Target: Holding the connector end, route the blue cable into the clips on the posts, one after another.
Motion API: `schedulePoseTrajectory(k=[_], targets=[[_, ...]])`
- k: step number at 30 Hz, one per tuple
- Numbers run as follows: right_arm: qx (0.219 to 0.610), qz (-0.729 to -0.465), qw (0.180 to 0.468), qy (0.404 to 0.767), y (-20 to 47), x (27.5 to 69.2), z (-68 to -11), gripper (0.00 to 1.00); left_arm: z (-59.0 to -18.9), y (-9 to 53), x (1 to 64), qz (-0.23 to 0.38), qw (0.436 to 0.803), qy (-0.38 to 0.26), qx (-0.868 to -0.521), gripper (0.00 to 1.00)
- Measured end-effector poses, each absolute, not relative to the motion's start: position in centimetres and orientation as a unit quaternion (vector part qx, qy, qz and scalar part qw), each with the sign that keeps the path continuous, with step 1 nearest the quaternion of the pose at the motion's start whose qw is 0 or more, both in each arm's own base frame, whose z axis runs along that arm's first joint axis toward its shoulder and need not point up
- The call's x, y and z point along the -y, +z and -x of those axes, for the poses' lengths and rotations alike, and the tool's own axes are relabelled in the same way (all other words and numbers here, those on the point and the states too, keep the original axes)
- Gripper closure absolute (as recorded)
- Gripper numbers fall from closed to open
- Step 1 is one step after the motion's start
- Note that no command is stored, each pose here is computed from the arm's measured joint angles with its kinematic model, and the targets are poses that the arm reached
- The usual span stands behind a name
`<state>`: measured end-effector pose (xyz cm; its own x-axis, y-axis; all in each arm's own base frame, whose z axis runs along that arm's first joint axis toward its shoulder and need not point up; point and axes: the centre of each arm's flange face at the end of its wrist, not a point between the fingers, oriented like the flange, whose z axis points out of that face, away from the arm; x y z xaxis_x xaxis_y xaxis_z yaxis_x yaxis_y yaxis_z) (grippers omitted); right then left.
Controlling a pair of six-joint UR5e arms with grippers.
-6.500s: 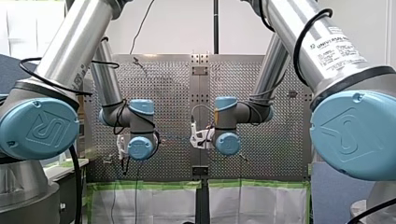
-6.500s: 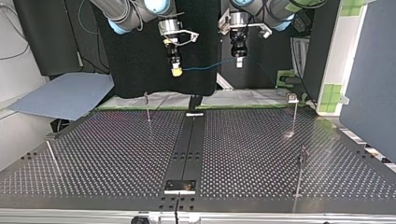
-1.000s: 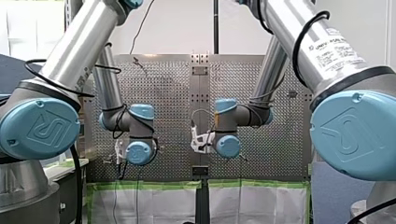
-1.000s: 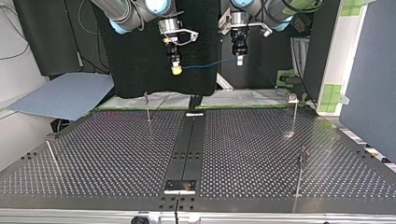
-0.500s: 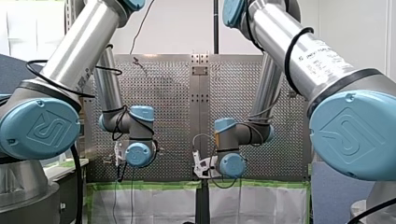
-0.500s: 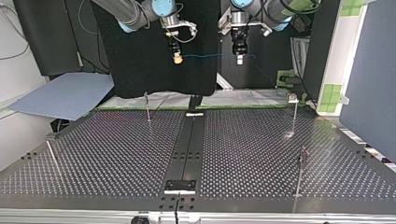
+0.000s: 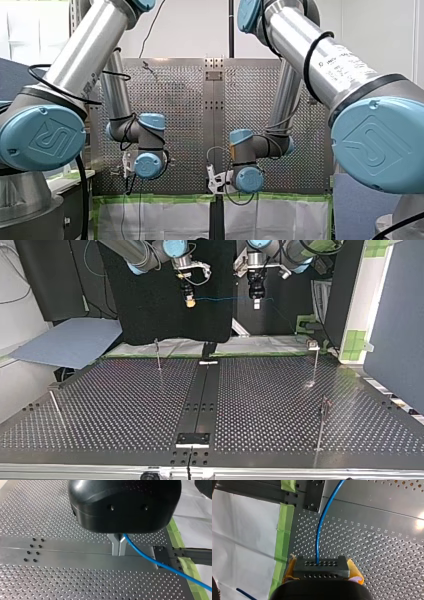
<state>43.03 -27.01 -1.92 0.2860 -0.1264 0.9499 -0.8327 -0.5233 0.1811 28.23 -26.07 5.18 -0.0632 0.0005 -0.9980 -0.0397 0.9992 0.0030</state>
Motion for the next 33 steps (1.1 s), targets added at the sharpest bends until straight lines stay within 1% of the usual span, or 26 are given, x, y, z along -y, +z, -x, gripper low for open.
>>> schedulePoseTrajectory(k=[12, 15, 18, 21, 26, 33], targets=[[0.334, -0.718, 0.356, 0.496, -1.9, 27.0, -43.0, 1.00, -28.2, 5.2, 26.1, 0.013, 0.684, 0.015, -0.729, 1.00], [0.332, -0.716, 0.358, 0.498, -1.3, 27.7, -43.2, 1.00, -28.5, 5.5, 26.1, 0.009, 0.685, 0.016, -0.729, 1.00], [0.332, -0.709, 0.355, 0.512, 0.4, 29.1, -44.0, 1.00, -28.8, 6.4, 26.2, 0.000, 0.686, 0.022, -0.727, 1.00], [0.336, -0.702, 0.344, 0.526, 2.2, 29.7, -44.7, 1.00, -28.9, 7.4, 26.3, -0.004, 0.687, 0.018, -0.727, 1.00], [0.339, -0.693, 0.321, 0.550, 4.9, 30.2, -45.4, 1.00, -29.0, 9.1, 26.1, 0.005, 0.687, 0.009, -0.726, 1.00], [0.317, -0.683, 0.307, 0.581, 9.6, 30.9, -47.1, 1.00, -29.3, 11.4, 25.4, 0.023, 0.689, 0.017, -0.725, 1.00]])
